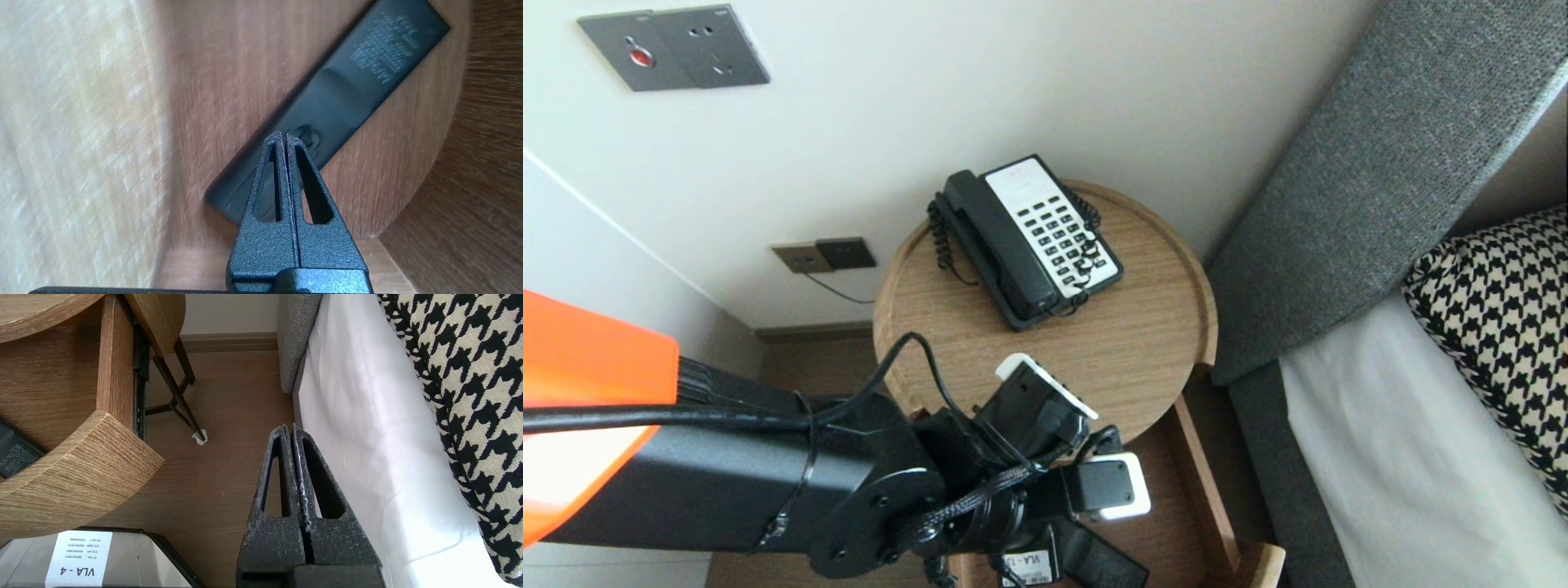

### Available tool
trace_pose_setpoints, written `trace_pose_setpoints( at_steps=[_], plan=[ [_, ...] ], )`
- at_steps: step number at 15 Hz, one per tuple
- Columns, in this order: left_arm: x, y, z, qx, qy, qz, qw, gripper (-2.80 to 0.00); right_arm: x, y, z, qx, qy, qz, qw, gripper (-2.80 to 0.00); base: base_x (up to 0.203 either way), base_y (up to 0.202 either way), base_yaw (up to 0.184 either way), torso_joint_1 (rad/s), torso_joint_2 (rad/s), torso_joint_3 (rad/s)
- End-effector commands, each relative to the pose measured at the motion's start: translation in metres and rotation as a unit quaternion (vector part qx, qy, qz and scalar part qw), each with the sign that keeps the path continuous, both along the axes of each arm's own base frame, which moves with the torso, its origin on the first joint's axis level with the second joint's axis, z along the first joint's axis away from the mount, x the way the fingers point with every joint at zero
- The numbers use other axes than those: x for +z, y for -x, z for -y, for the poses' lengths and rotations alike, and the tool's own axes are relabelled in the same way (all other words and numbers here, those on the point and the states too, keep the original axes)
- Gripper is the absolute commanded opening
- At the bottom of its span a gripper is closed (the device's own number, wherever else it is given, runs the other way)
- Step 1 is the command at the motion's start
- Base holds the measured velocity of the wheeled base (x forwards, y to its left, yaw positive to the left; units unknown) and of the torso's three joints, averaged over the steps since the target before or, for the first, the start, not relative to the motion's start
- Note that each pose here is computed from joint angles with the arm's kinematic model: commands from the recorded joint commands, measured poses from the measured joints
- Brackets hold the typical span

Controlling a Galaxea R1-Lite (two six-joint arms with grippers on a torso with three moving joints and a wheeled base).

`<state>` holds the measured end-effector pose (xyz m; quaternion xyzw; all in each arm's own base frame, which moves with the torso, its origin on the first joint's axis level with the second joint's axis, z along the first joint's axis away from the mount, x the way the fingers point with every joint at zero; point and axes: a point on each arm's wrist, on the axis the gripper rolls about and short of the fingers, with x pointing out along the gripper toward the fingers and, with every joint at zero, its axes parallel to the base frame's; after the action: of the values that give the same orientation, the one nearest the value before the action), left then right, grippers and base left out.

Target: Take the remote control out of the drawer one by one and place them on the table

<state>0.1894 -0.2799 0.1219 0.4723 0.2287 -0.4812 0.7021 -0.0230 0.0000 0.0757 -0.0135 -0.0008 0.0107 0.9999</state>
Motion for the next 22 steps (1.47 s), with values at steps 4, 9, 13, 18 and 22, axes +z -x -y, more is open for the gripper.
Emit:
trace_pose_setpoints(
  at_steps=[4, 9, 13, 18, 22],
  plan=[
    [-0.013, 0.001, 0.003, -0.021, -0.028, -0.014, 0.9993, -2.80, 0.000, 0.000, 0.000, 0.000, 0.000, 0.002, 1.000, -2.80, 0.000, 0.000, 0.000, 0.000, 0.00, 0.000],
    [-0.020, 0.002, 0.003, -0.036, -0.030, -0.031, 0.9984, 0.00, 0.000, 0.000, 0.000, 0.000, 0.000, 0.002, 1.000, -2.80, 0.000, 0.000, 0.000, 0.000, 0.00, 0.000],
    [-0.022, 0.004, 0.002, -0.075, -0.029, -0.039, 0.9960, 0.00, 0.000, 0.000, 0.000, 0.000, 0.000, 0.002, 1.000, -2.80, 0.000, 0.000, 0.000, 0.000, 0.00, 0.000],
    [-0.024, 0.006, 0.002, -0.114, -0.034, -0.037, 0.9922, 0.00, 0.000, 0.000, 0.000, 0.000, 0.000, 0.002, 1.000, -2.80, 0.000, 0.000, 0.000, 0.000, 0.00, 0.000],
    [-0.029, 0.008, 0.006, -0.130, -0.044, -0.035, 0.9899, 0.00, 0.000, 0.000, 0.000, 0.000, 0.000, 0.002, 1.000, -2.80, 0.000, 0.000, 0.000, 0.000, 0.00, 0.000]
  ],
)
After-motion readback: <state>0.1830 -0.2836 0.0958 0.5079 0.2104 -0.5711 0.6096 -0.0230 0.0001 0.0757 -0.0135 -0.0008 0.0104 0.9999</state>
